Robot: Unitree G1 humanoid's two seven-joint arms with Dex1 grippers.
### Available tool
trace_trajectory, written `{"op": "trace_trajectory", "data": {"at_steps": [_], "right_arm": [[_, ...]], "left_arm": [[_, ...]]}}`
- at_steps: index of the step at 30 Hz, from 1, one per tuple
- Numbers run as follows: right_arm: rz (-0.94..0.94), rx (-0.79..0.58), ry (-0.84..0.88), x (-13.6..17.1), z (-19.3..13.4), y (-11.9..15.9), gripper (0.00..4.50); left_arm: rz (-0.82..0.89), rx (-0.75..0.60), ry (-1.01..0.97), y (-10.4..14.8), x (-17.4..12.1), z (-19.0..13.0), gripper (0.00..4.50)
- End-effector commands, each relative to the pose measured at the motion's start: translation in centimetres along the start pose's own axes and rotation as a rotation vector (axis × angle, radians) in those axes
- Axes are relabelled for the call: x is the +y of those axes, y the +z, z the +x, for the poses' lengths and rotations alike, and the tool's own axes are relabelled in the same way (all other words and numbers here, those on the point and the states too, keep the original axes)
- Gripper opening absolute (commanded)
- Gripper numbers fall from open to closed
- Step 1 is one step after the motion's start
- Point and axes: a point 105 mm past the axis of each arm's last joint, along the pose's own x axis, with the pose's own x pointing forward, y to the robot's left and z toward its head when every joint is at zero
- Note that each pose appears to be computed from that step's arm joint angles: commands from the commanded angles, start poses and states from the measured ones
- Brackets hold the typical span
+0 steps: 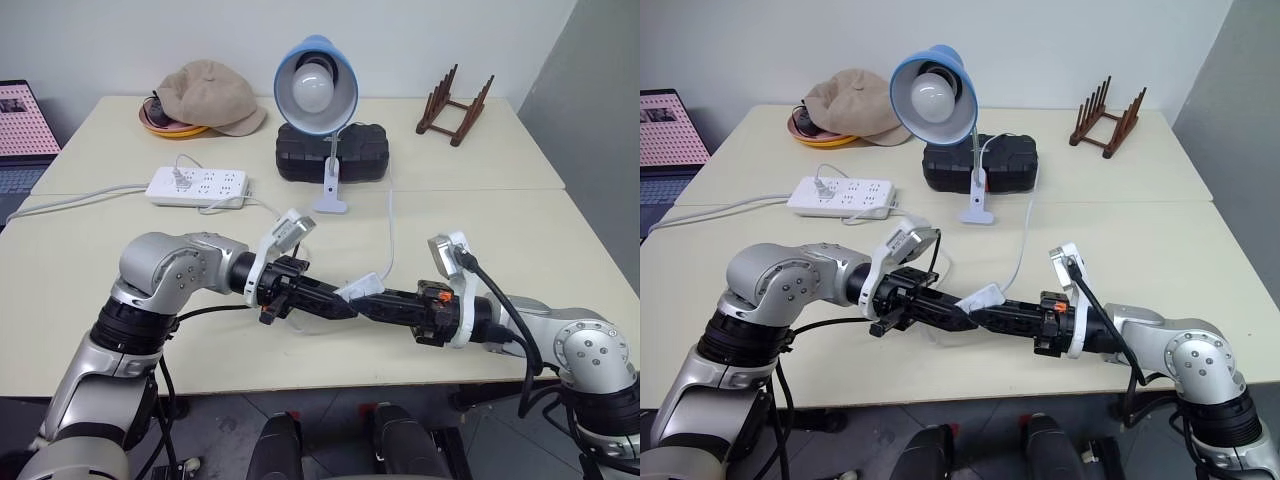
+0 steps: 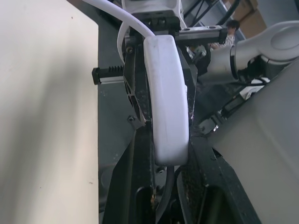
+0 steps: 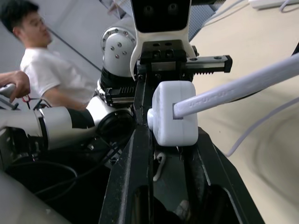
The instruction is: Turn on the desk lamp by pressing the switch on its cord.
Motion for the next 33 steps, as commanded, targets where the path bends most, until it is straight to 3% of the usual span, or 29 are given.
{"op": "trace_trajectory", "data": {"at_steps": [1, 15, 21, 27, 33], "right_arm": [[-0.045, 0.007, -0.050, -0.3, -0.5, 0.4, 0.65], [-0.031, 0.006, -0.071, 0.0, -1.5, 0.3, 0.65], [-0.044, 0.078, -0.116, -0.1, -2.9, -1.1, 0.65], [-0.210, 0.135, -0.312, -1.2, -6.2, -1.2, 1.64], [-0.579, 0.232, -0.524, -3.2, -6.4, -1.0, 2.86]], "left_arm": [[0.038, 0.031, 0.031, 0.0, -0.1, -0.7, 0.40], [0.081, 0.038, 0.059, 0.1, 0.6, -0.9, 0.40], [0.134, 0.056, 0.101, 0.3, 1.3, -1.5, 0.40], [0.368, 0.229, 0.279, 0.4, 5.2, -3.7, 0.40], [0.640, 0.461, 0.455, -0.9, 10.8, -4.7, 0.40]]}}
